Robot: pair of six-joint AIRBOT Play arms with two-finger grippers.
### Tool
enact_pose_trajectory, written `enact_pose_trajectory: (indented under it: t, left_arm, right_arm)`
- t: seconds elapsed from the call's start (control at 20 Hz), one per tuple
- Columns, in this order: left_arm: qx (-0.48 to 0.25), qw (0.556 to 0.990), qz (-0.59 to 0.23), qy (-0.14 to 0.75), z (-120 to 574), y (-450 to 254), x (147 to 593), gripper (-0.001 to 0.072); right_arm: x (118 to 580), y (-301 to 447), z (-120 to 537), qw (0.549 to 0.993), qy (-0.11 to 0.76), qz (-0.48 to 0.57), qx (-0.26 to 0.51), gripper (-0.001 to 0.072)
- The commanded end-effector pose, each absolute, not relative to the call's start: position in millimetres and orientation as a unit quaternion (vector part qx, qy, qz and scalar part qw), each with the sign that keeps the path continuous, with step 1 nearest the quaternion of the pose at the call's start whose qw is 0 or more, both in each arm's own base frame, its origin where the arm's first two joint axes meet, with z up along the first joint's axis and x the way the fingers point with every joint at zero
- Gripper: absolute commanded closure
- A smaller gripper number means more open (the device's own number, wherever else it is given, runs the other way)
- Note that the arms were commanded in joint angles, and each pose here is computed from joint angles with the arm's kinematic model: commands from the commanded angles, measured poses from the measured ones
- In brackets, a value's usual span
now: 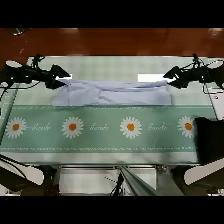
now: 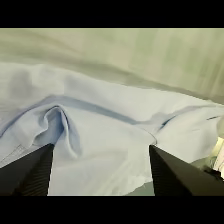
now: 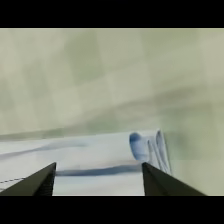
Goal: Fold the shirts.
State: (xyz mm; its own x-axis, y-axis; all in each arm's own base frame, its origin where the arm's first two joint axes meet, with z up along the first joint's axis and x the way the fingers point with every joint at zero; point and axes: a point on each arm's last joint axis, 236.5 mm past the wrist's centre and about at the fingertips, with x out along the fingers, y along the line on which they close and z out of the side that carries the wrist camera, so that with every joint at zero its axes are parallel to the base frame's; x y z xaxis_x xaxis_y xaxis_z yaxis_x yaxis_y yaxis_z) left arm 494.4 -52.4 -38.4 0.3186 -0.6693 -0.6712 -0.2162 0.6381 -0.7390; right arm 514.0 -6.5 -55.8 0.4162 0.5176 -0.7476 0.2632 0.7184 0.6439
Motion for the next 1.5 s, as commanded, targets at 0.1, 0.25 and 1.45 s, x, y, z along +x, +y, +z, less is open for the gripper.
enact_pose_trajectory:
  t: [0.1,0.25,1.45]
  left_arm:
    - [-0.325,0.661,-0.039,0.675,-40,59,415,0.0009]
    - [-0.291,0.706,0.062,0.642,-24,122,385,0.0008]
    - [-0.135,0.804,-0.305,0.493,30,-311,381,0.0686]
  right_arm:
    - [483,-68,-33,0.753,0.553,0.069,0.349,0.0092]
    - [443,-83,-53,0.714,0.606,0.058,0.345,0.0093]
    - [333,32,71,0.796,0.566,0.14,0.165,0.069]
